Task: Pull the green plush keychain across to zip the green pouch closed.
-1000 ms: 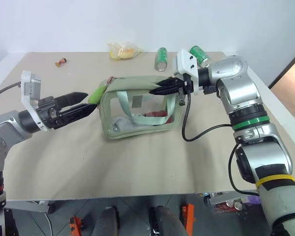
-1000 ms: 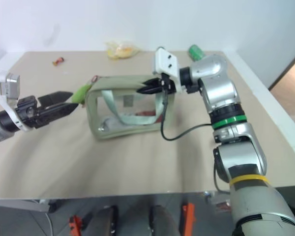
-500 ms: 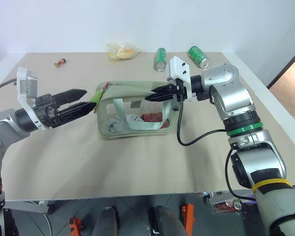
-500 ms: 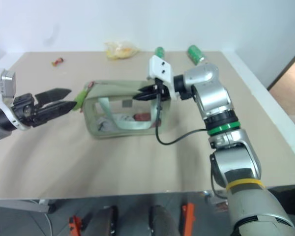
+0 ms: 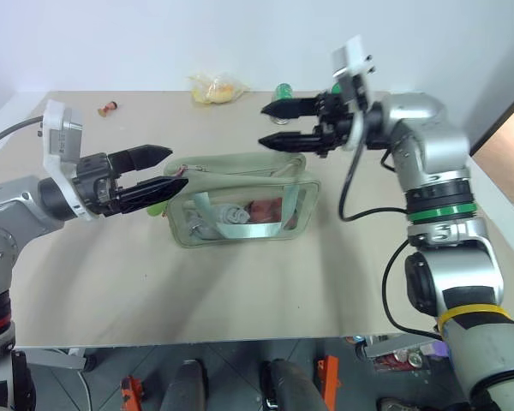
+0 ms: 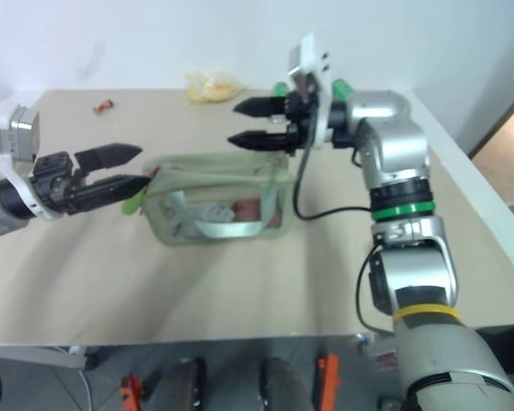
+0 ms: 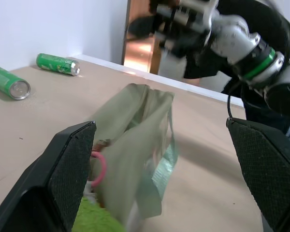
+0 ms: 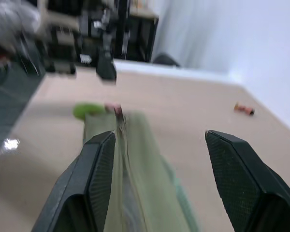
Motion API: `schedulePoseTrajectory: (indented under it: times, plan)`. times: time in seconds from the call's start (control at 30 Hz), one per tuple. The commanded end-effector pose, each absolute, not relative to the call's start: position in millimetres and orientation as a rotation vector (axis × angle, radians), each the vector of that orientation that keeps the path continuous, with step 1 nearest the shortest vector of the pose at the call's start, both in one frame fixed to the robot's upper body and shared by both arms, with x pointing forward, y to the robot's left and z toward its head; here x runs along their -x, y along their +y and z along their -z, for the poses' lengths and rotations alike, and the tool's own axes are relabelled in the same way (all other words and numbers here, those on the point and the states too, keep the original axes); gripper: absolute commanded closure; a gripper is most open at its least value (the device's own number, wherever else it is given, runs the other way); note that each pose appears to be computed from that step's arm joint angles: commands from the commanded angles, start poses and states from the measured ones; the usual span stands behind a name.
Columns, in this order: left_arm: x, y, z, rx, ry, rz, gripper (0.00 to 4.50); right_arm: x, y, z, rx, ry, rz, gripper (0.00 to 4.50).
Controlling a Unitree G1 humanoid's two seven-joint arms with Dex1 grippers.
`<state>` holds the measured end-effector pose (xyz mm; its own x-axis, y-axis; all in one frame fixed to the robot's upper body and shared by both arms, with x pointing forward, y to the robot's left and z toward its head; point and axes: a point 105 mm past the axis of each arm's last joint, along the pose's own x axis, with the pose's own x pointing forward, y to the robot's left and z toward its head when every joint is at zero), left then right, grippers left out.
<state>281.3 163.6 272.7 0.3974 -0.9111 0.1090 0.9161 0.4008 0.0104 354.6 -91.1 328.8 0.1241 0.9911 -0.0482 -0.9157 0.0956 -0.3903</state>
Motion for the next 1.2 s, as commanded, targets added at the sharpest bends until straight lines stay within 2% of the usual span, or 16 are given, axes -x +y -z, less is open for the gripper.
schedulePoseTrajectory:
  times: [0.03,0.3,0.6,0.8,0.83,1.07,1.1,1.2]
  plan:
    - [-277,163,-283,0.025,-0.142,1.178,0.0,-353,-117,-336,0.432,-0.257,-1.374,1.45]
    - [-272,168,-284,0.039,-0.141,1.176,0.0,-358,-160,-282,0.563,-0.028,-1.268,1.45]
    - [-279,159,-283,0.042,-0.144,1.195,0.0,-363,-149,-251,0.521,0.048,-1.272,1.45]
    - [-285,160,-280,0.058,-0.143,1.182,0.0,-368,-141,-241,0.495,0.065,-1.276,1.45]
    - [-285,160,-279,0.061,-0.144,1.18,0.0,-370,-141,-241,0.489,0.061,-1.267,1.96]
    - [-287,171,-275,0.078,-0.147,1.119,0.0,-373,-137,-243,0.458,0.037,-1.265,4.31]
    - [-287,173,-275,0.082,-0.151,1.105,0.0,-373,-137,-242,0.456,0.037,-1.267,4.48]
    - [-293,188,-278,0.111,-0.173,1.027,0.0,-372,-136,-240,0.457,0.043,-1.276,4.48]
